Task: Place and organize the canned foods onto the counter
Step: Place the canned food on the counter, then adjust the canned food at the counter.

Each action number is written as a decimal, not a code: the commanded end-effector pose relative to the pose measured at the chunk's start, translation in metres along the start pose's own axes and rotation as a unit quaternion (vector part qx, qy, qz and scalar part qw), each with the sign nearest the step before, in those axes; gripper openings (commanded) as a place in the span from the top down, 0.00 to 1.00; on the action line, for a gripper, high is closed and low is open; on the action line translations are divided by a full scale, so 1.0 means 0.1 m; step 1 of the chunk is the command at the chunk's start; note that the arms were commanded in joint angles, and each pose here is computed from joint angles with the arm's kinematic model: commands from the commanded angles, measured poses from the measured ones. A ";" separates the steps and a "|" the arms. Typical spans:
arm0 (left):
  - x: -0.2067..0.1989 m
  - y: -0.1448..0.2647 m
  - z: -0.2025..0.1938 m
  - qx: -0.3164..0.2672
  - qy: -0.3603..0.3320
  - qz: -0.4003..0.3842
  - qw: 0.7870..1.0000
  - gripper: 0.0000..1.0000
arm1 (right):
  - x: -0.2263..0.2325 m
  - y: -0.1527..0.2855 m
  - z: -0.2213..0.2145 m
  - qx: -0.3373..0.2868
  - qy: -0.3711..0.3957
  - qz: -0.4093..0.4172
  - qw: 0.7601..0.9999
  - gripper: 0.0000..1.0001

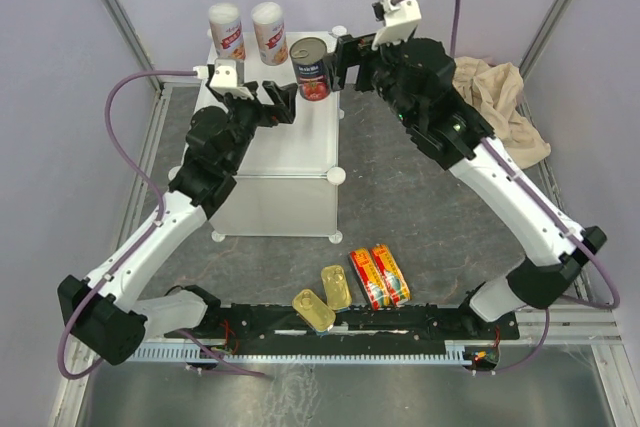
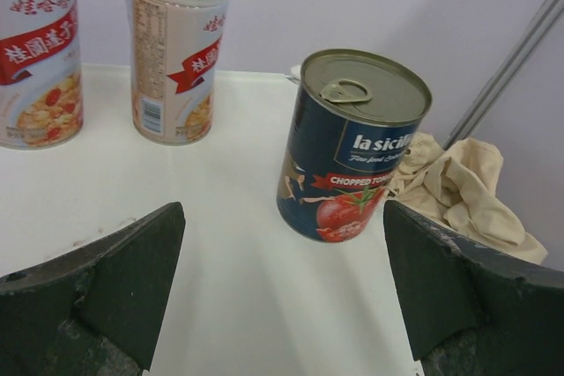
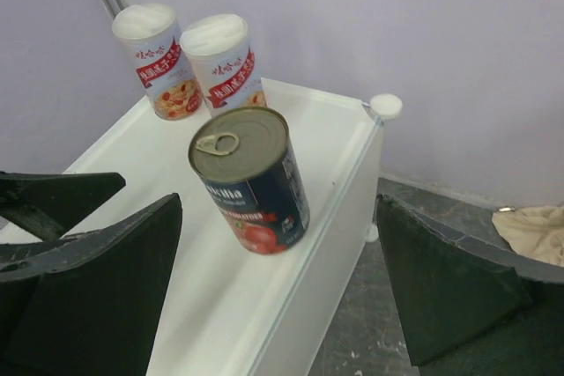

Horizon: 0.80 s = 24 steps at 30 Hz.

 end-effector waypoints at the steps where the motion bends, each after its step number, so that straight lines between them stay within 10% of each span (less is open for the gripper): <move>1: -0.24 -0.07 0.02 -0.009 0.022 -0.039 0.999 0.00 | -0.21 0.37 0.27 -0.060 -0.026 -0.043 0.997 0.02; 24: -0.51 -0.43 -0.23 -0.030 -0.016 0.031 0.999 0.04 | -0.59 1.35 -0.46 -0.042 -0.062 -0.090 0.993 0.03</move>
Point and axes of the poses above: each gripper's point midway between its finger pads, its own y axis back along the fingers, its own x axis along the line the jaws close on, z = x × y, the point moved 5 cm from there along y, back along the fingers, and after that the axes turned 6 degrees about y, right-handed, at the moved point
